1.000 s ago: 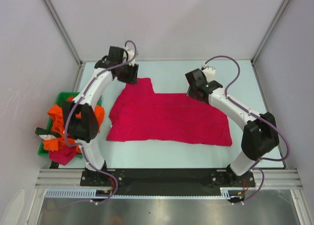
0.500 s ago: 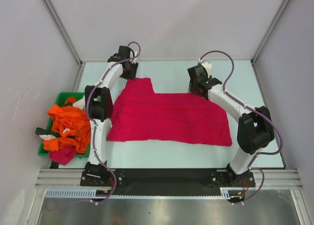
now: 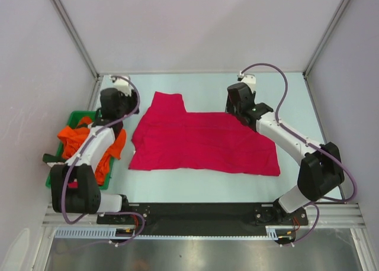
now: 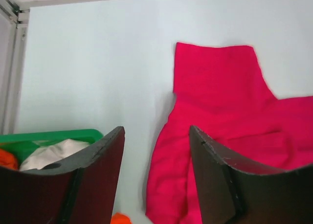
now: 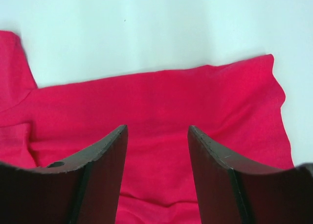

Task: Fold and stack the t-shirts
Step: Fold the flattened tshirt in 1/3 of the way

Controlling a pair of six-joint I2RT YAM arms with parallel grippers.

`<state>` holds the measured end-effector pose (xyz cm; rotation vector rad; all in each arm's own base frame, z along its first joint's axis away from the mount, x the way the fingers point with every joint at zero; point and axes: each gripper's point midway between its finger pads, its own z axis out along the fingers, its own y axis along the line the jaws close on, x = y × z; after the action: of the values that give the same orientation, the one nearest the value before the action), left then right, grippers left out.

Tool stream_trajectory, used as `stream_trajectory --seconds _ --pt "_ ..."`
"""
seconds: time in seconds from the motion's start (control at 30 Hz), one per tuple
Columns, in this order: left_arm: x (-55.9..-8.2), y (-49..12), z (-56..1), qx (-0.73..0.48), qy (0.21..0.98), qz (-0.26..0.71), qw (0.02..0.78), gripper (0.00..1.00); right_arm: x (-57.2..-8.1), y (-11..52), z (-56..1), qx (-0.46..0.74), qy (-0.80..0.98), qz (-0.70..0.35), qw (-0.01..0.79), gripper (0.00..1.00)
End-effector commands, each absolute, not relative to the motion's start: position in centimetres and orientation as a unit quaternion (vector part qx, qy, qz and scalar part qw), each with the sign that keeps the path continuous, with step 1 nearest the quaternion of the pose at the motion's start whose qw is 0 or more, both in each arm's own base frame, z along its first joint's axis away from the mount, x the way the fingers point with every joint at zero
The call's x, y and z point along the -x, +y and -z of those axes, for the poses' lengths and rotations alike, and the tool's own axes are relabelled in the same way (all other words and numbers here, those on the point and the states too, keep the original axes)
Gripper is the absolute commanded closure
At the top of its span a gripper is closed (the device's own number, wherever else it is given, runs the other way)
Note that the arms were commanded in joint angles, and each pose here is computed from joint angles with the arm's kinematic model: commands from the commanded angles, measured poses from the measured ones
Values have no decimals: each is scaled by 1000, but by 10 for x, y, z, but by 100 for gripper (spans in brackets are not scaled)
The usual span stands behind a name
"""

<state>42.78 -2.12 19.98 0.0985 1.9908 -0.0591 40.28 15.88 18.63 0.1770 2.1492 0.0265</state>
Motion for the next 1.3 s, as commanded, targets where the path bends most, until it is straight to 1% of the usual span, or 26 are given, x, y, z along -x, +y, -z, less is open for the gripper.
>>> stream_trajectory --seconds 0.0,0.03,0.07,0.1,0.13,0.17,0.3,0.33,0.37,0.43,0.47,0.5,0.57,0.7,0.87,1.07,1.13,1.27 --pt "-425 -9 -141 -54 823 -19 565 38 -390 162 -208 -80 862 2 500 42" --pt "-422 -9 -140 -52 819 -19 572 38 -385 167 -213 -74 860 6 505 42" --pt "-410 -9 -124 -50 823 -14 566 38 -382 167 -215 -73 858 10 508 42" --pt "-411 -14 -144 -57 794 -5 606 36 -377 167 -219 -69 858 14 509 42" --pt "-407 -17 -149 -56 780 3 623 35 -373 170 -223 -68 855 17 514 42" --pt "-400 -19 -145 -60 772 7 633 29 -368 169 -223 -64 856 25 512 42" --pt "-386 -20 -135 -56 750 5 659 26 -356 168 -234 -76 848 23 524 41" --pt "-375 -20 -134 -58 725 4 686 25 -353 170 -233 -73 848 24 524 41" --pt "-369 -19 -137 -51 710 3 702 18 -352 169 -234 -72 848 27 524 41" --pt "-355 -22 -136 -63 691 7 720 16 -351 166 -239 -74 846 33 526 41" --pt "-352 -23 -134 -68 687 9 724 1 -349 166 -239 -71 848 36 524 41" --pt "-351 -24 -138 -69 677 10 732 0 -348 165 -241 -72 847 38 525 41" --pt "-356 -22 -130 -63 698 8 714 0 -347 165 -246 -73 846 39 526 41" --pt "-356 -20 -132 -53 695 7 717 0 -346 165 -252 -74 842 39 534 40" --pt "-356 -20 -132 -53 694 7 718 0 -355 164 -261 -70 830 44 552 39" --pt "-356 -20 -132 -53 694 7 718 0 -374 155 -283 -72 796 38 600 38" --pt "-356 -20 -131 -53 695 8 717 0 -379 155 -277 -78 788 18 610 37" --pt "-356 -20 -132 -53 694 8 718 0 -387 148 -249 -106 796 -8 596 37"
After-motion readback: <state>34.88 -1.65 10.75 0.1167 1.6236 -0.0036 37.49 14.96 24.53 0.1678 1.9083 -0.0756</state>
